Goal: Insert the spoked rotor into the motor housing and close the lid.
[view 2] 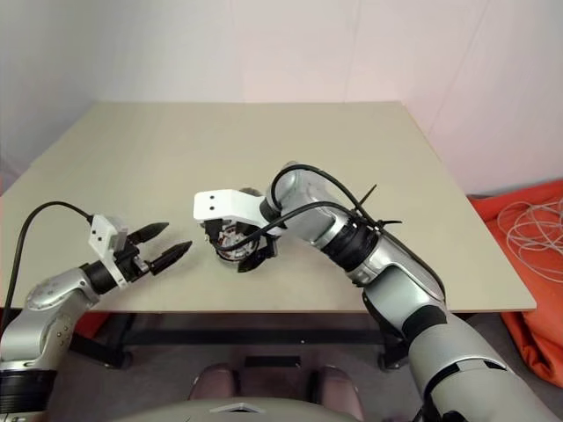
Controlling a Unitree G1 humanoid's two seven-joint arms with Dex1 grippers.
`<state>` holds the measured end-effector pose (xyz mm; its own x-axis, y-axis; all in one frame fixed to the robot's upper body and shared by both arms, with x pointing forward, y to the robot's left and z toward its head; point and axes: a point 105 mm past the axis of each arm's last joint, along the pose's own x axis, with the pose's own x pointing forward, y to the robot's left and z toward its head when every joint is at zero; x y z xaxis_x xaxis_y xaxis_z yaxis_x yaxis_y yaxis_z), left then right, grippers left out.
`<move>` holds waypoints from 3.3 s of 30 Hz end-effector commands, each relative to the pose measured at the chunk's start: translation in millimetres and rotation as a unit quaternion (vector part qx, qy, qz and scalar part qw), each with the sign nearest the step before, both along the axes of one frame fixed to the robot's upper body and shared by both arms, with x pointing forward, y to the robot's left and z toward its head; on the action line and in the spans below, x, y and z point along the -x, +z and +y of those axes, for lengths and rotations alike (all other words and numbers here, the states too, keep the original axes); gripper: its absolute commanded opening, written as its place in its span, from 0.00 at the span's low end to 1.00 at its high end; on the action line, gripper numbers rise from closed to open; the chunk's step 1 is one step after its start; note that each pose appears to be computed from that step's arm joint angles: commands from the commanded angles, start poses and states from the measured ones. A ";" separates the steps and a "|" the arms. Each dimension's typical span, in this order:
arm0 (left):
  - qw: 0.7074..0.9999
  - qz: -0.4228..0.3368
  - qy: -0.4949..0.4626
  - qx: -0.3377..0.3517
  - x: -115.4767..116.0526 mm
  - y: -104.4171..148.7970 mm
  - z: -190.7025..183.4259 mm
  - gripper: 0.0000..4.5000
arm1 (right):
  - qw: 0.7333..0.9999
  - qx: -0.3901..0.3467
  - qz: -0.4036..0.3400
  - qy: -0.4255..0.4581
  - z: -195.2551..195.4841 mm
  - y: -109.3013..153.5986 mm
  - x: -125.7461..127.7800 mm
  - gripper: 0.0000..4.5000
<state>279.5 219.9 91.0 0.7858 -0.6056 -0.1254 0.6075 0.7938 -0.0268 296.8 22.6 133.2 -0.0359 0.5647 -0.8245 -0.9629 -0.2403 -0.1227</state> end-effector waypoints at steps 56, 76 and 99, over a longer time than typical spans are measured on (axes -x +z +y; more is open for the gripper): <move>0.999 -0.027 -0.017 0.012 4.6 5.5 8.2 1.00 | 0.988 -0.005 -0.143 0.053 13.3 -29.1 -36.0 0.00; 0.999 -0.029 -0.012 0.010 -1.8 1.9 6.8 1.00 | 0.998 -0.008 0.004 -0.068 15.5 -18.3 -14.2 0.69; 1.000 -0.026 -0.017 0.006 -6.1 4.7 -1.0 1.00 | 0.883 -0.328 -0.146 -0.302 -66.2 133.9 -115.0 0.86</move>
